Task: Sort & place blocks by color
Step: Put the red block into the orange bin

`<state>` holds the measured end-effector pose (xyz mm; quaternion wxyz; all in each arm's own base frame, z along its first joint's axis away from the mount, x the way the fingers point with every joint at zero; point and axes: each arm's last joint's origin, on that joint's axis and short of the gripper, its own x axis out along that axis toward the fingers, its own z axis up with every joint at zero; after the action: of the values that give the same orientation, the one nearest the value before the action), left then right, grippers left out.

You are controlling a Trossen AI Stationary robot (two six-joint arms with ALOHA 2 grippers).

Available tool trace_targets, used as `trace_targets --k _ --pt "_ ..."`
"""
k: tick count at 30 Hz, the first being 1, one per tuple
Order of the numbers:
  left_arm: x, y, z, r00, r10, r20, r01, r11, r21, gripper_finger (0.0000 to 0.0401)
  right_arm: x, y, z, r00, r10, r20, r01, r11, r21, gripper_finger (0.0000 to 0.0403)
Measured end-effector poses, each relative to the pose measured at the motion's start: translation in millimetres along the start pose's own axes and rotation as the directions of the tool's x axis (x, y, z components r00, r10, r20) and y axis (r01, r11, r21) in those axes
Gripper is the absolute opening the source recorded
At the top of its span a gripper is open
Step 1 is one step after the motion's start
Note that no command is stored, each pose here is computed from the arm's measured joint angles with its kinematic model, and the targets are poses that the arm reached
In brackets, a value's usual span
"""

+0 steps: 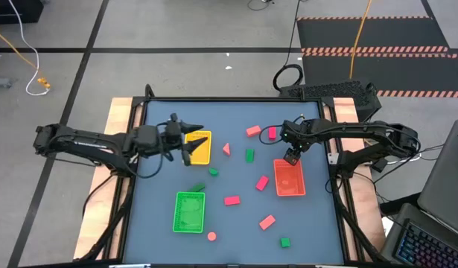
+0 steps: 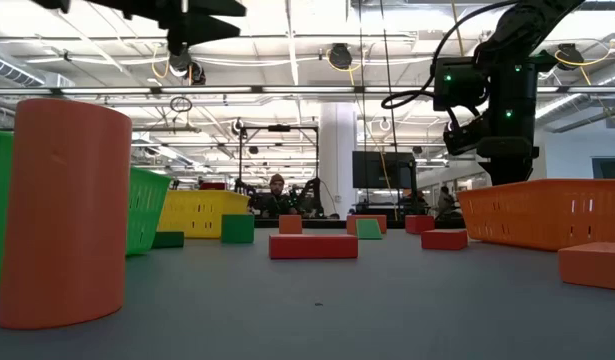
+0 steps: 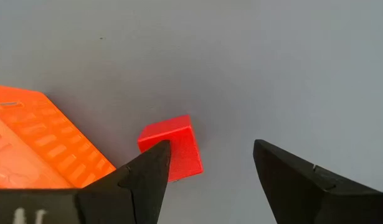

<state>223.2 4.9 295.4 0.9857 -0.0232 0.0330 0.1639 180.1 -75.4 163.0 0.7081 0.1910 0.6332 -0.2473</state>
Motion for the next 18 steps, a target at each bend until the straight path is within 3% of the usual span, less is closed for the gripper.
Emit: trace_targets --k 7,12,18 --pt "15 -6 4 1.000 0.002 -0.023 -0.001 1.000 0.019 0.0220 0 0 0 1.000 0.003 -0.004 -0.003 1.000 -0.019 0.0228" --pt "15 -6 5 1.000 0.001 -0.016 -0.001 1.000 0.020 0.0220 -1 -5 1 0.987 -0.157 0.040 0.158 0.987 -0.015 0.0228" --pt "14 -6 5 1.000 0.001 -0.012 0.000 0.999 0.033 0.0219 -11 -9 2 0.966 -0.234 0.113 0.235 0.972 -0.002 0.0228"
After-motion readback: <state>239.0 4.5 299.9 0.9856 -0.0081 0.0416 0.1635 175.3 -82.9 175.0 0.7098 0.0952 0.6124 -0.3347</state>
